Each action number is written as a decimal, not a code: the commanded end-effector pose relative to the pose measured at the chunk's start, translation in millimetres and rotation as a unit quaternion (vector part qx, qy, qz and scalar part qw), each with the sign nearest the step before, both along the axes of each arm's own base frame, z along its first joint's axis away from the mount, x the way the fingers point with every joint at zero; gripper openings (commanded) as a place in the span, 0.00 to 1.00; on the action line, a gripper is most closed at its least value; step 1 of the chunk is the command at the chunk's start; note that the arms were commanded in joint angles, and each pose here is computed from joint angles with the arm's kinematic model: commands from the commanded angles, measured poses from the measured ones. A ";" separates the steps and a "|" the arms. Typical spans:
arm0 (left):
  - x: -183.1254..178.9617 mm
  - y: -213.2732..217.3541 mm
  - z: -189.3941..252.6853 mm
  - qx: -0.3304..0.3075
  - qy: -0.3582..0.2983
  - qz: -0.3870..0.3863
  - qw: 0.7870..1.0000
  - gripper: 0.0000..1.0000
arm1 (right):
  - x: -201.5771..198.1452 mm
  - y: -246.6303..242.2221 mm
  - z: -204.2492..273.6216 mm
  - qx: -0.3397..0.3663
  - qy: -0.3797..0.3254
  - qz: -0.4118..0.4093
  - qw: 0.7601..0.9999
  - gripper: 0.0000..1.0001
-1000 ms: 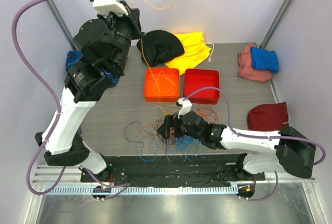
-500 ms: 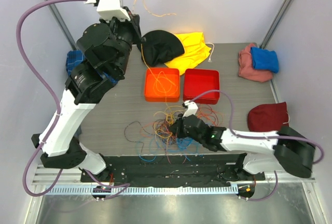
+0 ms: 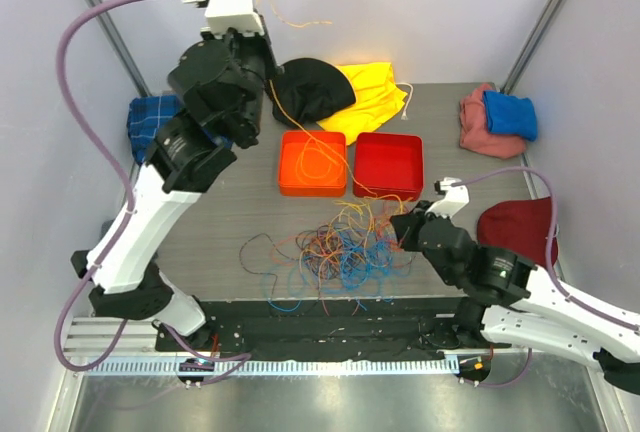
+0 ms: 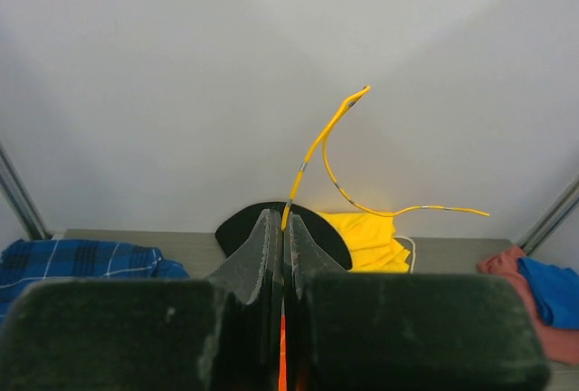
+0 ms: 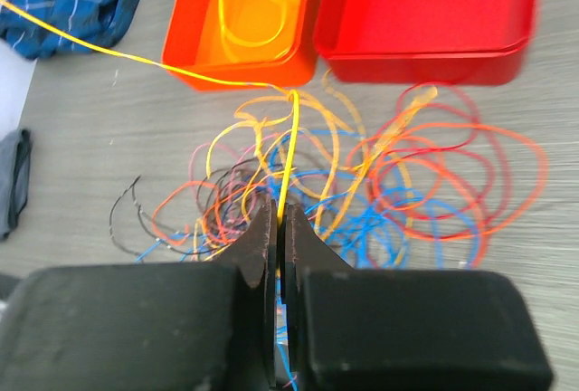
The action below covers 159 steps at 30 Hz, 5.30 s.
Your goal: Untangle the cables
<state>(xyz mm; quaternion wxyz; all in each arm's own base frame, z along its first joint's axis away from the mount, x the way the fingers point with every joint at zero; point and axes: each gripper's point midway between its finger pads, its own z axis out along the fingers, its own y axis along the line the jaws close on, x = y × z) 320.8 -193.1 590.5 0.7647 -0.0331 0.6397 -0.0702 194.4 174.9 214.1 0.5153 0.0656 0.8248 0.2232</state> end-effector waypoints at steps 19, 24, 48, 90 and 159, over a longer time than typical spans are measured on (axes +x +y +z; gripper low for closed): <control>4.4 20.7 -8.3 0.026 0.013 0.075 0.997 0.00 | -14.9 -110.7 175.3 0.044 -0.156 -0.094 0.982 0.01; 3.3 21.8 -12.4 0.026 0.016 0.074 0.997 0.00 | -18.7 -116.2 181.8 0.061 -0.171 -0.089 0.979 0.01; -23.1 17.5 -97.3 -0.038 0.095 -0.007 0.995 0.00 | -1.4 -72.8 339.2 0.067 -0.302 -0.042 0.950 0.01; 5.8 -0.6 -26.5 -0.007 0.016 0.017 1.000 0.00 | 0.7 -53.4 308.0 0.054 -0.278 -0.012 0.959 0.01; -46.7 -117.7 -347.2 -0.137 0.265 -0.311 0.903 0.84 | 20.2 84.6 292.2 0.054 -0.231 0.147 0.960 0.01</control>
